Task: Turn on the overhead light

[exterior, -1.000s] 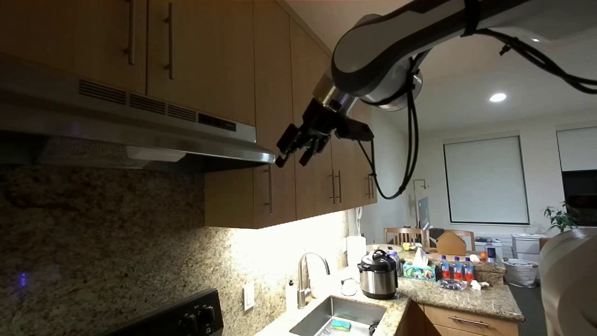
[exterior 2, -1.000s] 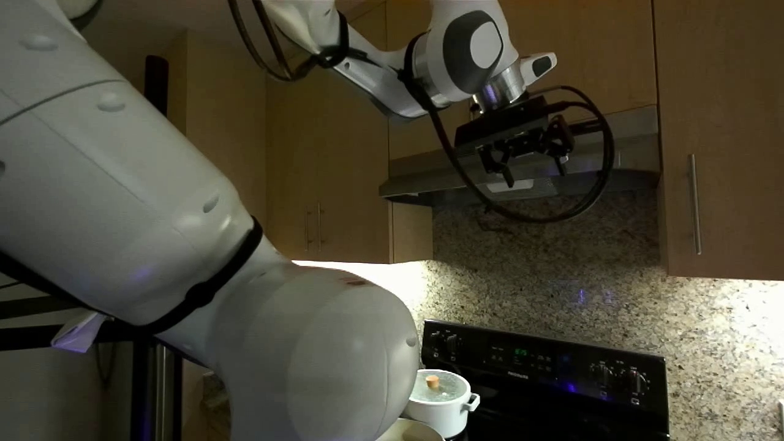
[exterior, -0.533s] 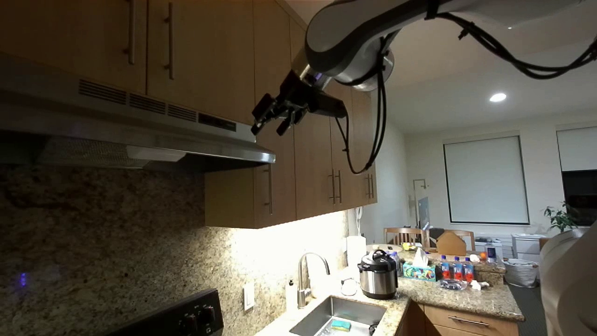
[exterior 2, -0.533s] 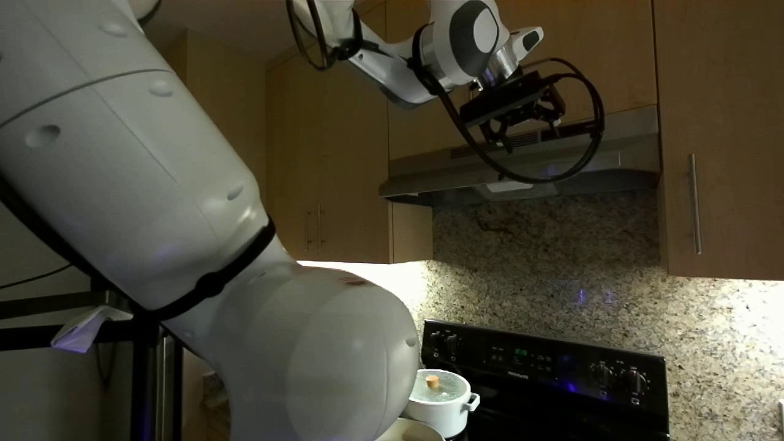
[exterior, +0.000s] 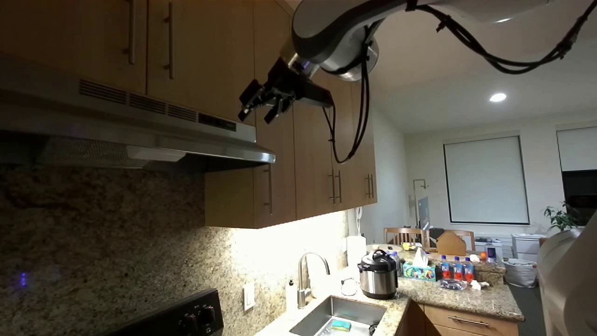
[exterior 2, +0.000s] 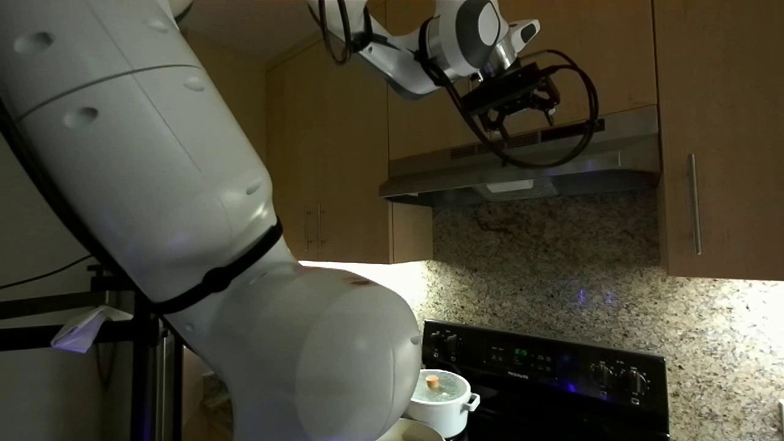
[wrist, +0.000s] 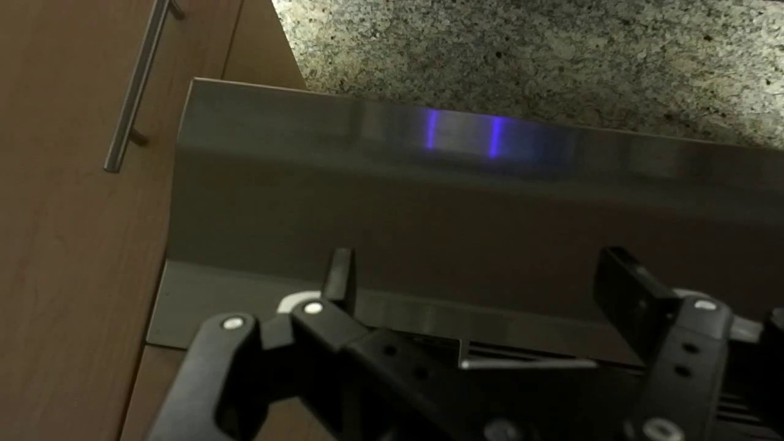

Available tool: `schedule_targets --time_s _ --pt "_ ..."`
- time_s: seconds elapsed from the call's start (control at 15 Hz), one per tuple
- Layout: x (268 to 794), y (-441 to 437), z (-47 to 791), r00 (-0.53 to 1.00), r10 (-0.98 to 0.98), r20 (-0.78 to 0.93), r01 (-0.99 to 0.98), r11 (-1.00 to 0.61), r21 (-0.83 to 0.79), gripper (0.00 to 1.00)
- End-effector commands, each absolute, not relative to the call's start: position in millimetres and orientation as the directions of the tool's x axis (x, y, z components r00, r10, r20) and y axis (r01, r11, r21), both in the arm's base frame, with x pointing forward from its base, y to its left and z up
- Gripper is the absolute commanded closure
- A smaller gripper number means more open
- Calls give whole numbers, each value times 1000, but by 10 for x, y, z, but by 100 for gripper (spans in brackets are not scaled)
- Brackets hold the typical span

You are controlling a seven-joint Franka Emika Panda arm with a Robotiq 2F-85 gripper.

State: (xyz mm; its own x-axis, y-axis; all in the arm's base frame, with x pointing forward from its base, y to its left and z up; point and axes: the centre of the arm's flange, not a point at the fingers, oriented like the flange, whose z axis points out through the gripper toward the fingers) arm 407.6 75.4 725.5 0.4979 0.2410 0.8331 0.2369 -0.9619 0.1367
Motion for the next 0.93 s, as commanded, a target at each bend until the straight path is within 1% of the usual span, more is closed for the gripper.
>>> schedule_targets --time_s 0.0,0.2,0.47,0.6,0.87 --pt "4078 752 7254 498 241 833 237 -962 136 0" --pt "4180 827 7206 455 211 865 246 -963 106 0" --pt "4510 1067 7228 350 197 916 255 -961 110 0" --pt "4663 1117 7210 333 155 930 271 -960 63 0" --pt "4863 1102 7306 331 13 944 313 -945 -97 0"
